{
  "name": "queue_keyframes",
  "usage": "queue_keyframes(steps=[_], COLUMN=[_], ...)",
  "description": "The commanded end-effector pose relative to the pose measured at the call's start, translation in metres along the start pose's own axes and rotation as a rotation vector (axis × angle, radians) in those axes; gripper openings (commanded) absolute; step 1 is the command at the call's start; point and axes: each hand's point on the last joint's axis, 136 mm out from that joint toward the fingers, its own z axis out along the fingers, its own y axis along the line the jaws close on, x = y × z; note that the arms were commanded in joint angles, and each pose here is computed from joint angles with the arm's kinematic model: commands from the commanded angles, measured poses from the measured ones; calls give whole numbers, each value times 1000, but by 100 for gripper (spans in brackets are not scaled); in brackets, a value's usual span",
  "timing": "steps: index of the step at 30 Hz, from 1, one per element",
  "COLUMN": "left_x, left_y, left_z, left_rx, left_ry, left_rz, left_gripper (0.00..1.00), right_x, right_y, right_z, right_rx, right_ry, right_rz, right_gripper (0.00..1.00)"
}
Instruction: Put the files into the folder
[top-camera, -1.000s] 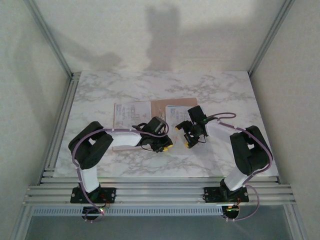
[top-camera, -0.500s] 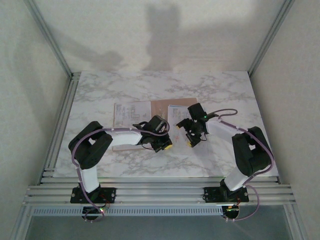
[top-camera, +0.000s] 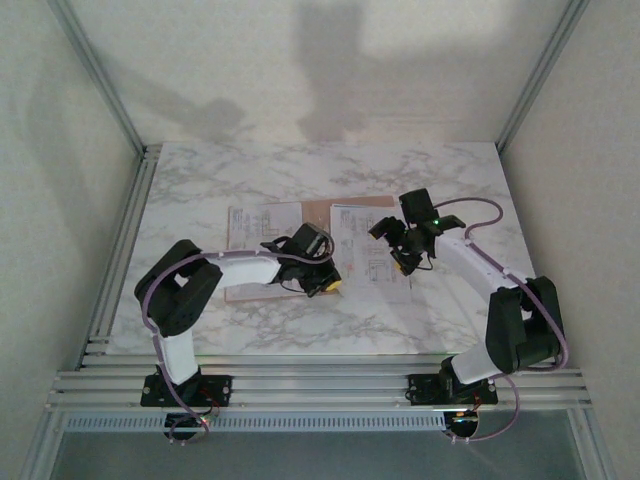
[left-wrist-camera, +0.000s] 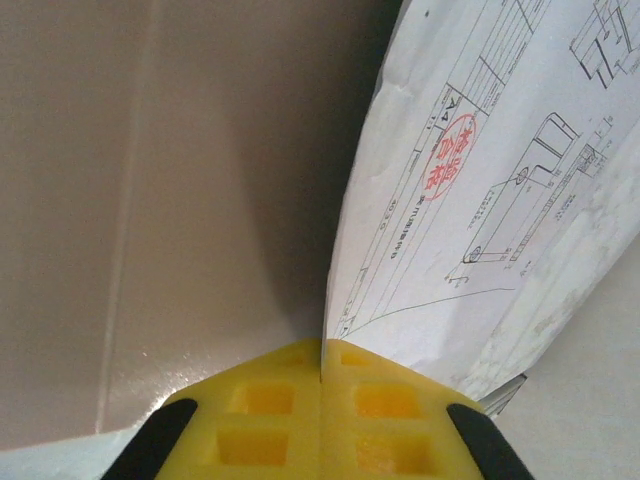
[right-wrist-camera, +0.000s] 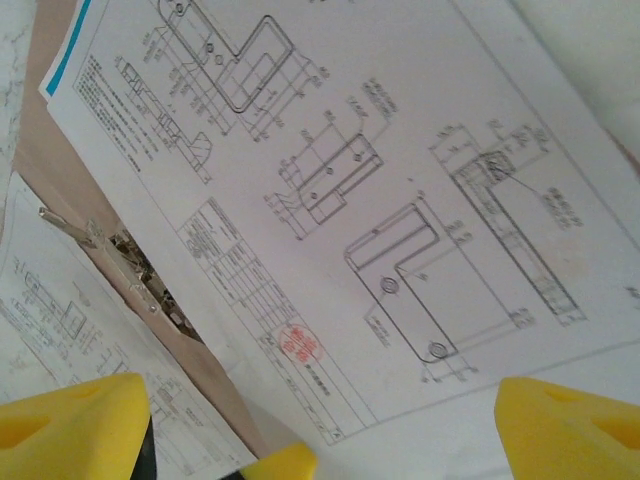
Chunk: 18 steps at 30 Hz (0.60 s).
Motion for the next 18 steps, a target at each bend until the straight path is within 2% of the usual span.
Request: queue_keyframes(steps=[1,11,18], left_x=[-13,-19,-20], left_y=[-4,-5,-1], left_z=[-2,-2,1], left_rx=[1,32,22], left_ry=[-38,-73,-69], left_rz=[-7,-63,-77], left_gripper=[0,0,0], right_x=[0,-10,-16], right_y=[-4,8,14], right_z=[-7,8,37], right_rx=[11,-2,-4], right_ry=[-16,9,73], right_rz=[-38,-80,-67], right_gripper=[90,90,89])
